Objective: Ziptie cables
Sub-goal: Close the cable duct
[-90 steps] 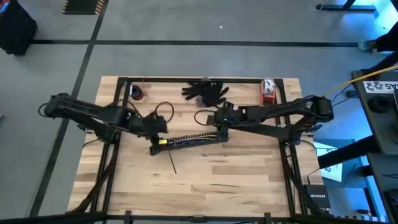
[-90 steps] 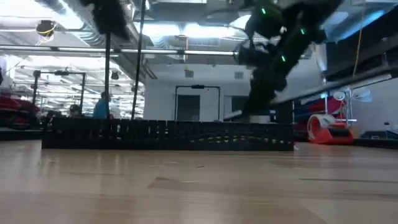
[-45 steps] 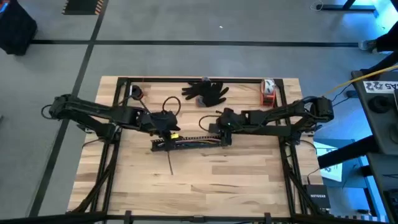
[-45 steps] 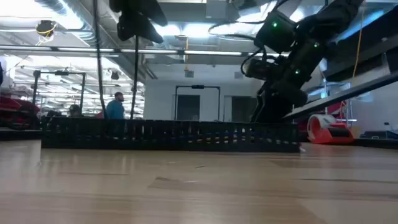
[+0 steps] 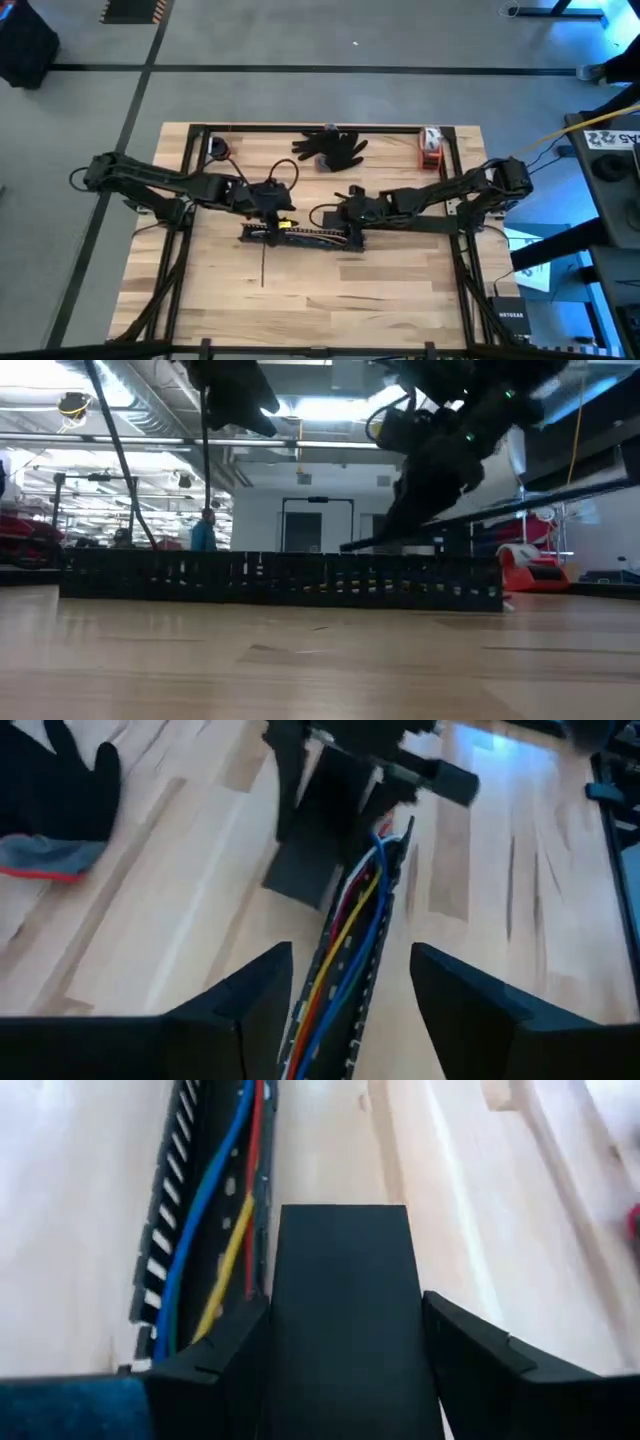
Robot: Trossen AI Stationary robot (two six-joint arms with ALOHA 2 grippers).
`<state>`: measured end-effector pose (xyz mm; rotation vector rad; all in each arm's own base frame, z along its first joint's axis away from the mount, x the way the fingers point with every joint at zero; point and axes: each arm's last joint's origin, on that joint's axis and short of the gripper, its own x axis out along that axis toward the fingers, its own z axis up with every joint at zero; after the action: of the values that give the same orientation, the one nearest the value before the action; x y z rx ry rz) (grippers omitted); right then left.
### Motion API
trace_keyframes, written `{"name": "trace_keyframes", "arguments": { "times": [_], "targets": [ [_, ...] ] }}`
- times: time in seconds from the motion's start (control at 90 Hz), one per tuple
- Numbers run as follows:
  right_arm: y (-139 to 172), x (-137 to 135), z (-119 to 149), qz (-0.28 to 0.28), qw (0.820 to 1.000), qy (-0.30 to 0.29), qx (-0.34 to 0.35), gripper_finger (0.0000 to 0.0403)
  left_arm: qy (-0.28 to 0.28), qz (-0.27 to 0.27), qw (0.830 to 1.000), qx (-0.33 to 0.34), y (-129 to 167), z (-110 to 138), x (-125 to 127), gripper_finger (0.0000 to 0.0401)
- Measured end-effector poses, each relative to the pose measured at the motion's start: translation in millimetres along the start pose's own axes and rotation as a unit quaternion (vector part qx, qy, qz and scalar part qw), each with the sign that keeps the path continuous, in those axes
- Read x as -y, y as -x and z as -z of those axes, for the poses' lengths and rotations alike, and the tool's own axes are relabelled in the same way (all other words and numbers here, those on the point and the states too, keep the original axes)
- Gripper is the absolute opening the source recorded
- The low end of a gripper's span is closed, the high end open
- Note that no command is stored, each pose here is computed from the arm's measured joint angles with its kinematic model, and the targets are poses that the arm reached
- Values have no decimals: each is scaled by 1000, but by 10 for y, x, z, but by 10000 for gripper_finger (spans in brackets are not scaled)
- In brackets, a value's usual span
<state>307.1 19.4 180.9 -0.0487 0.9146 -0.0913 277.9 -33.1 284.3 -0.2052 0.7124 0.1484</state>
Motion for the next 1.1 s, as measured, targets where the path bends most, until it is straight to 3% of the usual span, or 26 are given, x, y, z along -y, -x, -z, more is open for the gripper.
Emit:
{"name": "trace_keyframes", "arguments": {
  "times": [0.133, 0.289, 0.456, 0.7, 0.911, 1.1],
  "targets": [
    [198, 46, -15, 34, 999, 5, -21, 221, -33, -2, 998, -46, -196, 133, -3, 198],
    [356, 99, 12, 86, 995, -36, -25, 221, -87, 0, 992, -92, -530, 239, -3, 198],
    [412, 111, 3, 94, 992, -81, -13, 221, -87, 27, 989, -119, -900, 302, -129, 198],
    [423, 102, -5, 93, 989, -114, -5, 227, -87, 38, 987, -131, -1111, 306, -386, 198],
    [422, 108, -26, 93, 989, -118, 5, 226, -122, 81, 979, -141, -1201, 367, -331, 198],
    [423, 116, -34, 105, 987, -119, 11, 226, -136, 32, 975, -170, -1292, 474, -331, 170]
  ]
}}
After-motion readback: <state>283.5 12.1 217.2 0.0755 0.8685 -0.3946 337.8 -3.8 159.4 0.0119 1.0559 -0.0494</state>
